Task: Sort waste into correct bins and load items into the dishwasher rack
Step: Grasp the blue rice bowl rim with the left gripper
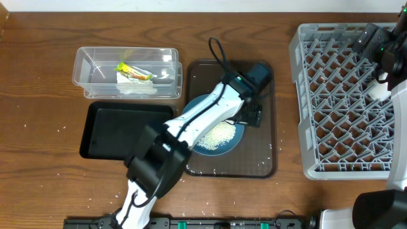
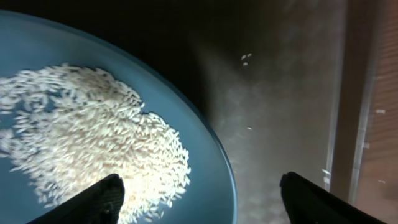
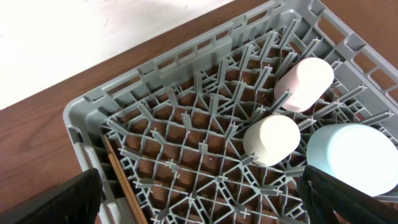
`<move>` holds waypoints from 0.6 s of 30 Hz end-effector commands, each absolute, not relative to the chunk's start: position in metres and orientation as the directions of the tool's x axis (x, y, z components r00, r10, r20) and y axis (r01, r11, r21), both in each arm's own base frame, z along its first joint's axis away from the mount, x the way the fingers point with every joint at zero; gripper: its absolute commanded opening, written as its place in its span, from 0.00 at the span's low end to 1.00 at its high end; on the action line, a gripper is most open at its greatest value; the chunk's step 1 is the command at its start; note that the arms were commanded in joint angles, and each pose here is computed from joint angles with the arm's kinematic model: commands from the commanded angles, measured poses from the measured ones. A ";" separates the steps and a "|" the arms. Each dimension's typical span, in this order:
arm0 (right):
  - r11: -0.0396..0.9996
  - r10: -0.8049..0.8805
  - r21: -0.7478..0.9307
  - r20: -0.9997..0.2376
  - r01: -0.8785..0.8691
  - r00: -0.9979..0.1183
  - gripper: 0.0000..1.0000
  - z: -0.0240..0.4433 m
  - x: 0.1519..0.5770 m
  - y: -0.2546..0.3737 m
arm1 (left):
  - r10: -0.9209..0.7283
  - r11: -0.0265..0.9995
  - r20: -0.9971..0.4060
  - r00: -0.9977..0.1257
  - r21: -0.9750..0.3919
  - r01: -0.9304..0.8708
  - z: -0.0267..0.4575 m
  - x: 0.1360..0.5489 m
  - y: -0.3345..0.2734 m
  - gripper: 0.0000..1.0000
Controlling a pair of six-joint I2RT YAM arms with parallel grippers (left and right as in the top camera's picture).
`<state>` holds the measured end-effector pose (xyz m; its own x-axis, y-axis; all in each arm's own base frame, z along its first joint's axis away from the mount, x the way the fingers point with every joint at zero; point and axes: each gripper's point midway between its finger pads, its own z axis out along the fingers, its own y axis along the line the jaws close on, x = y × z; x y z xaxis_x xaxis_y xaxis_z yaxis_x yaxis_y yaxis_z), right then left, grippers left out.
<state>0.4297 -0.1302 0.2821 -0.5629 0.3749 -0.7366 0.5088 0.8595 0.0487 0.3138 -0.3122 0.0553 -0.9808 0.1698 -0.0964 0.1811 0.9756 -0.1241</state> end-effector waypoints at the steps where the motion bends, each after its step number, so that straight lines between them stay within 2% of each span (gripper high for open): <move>1: 0.860 0.360 0.040 -0.753 0.509 -0.550 0.99 0.292 0.431 -0.132 | 0.137 0.984 -0.089 -0.987 -0.099 0.146 0.046 0.316 -0.308 0.79; 6: 0.860 0.360 0.040 -0.753 0.509 -0.550 0.99 0.292 0.431 -0.132 | 0.068 0.997 -0.104 -0.992 -0.031 0.071 0.034 0.322 -0.299 0.72; 13: 0.860 0.360 0.040 -0.753 0.509 -0.550 0.99 0.292 0.431 -0.132 | 0.061 0.997 -0.109 -0.992 -0.038 0.065 0.032 0.319 -0.306 0.62; 18: 0.860 0.360 0.040 -0.753 0.509 -0.550 0.99 0.292 0.431 -0.132 | 0.048 0.999 -0.160 -0.986 0.014 0.046 0.032 0.320 -0.305 0.61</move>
